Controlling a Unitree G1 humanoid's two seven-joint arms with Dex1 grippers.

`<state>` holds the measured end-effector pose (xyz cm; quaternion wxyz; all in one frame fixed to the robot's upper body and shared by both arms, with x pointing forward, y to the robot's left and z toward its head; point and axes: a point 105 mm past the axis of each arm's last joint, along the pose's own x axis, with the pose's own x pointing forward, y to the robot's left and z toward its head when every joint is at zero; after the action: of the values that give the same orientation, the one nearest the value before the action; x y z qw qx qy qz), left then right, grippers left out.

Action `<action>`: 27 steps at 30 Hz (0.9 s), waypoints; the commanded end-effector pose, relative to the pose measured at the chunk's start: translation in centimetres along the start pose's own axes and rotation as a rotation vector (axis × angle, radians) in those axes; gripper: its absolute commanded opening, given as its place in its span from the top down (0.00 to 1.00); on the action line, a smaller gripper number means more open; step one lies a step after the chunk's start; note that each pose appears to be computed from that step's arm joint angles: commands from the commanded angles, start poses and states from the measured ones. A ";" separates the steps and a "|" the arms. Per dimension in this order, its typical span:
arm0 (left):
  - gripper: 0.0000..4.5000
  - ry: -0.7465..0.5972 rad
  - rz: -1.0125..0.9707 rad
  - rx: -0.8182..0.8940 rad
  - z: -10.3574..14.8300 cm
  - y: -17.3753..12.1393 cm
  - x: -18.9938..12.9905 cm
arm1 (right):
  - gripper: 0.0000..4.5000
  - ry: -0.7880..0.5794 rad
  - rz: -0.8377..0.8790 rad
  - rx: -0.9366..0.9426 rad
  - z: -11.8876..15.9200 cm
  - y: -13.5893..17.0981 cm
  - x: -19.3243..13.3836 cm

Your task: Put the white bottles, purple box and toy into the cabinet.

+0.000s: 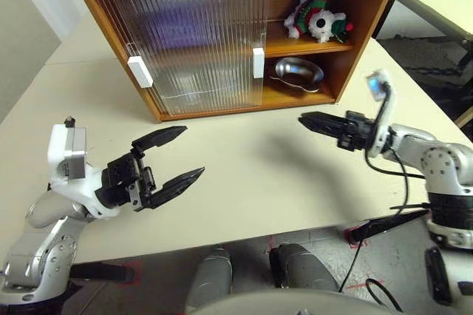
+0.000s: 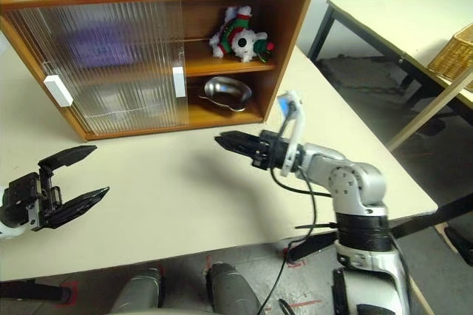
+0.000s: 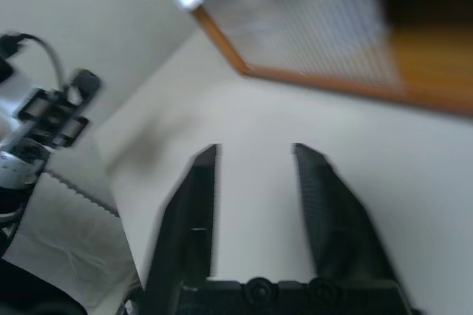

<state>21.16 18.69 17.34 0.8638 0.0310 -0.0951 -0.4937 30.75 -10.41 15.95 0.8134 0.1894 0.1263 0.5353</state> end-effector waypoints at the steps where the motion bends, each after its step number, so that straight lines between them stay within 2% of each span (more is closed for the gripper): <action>1: 0.00 0.013 0.006 0.011 0.1 0.1 -0.3 | 0.88 -0.015 0.000 -0.088 1.0 0.8 1.8; 2: 0.00 0.013 0.010 0.011 0.1 0.2 -0.3 | 0.98 -0.013 -0.008 -0.113 1.2 0.8 2.4; 3: 0.00 0.014 0.013 0.012 0.1 0.1 -0.4 | 1.00 -0.024 -0.026 -0.136 1.5 0.7 3.3; 9: 0.00 0.016 0.022 0.011 0.0 0.1 -0.6 | 1.00 -0.094 -0.045 -0.257 3.1 1.6 7.6; 27: 0.00 0.014 0.015 0.011 0.0 0.1 -0.4 | 1.00 -0.178 -0.149 -0.344 4.5 1.5 12.1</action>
<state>21.14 19.08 17.42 0.8689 0.0343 -0.0953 -0.4846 35.70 0.21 20.66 0.8731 0.0905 -0.0247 0.4784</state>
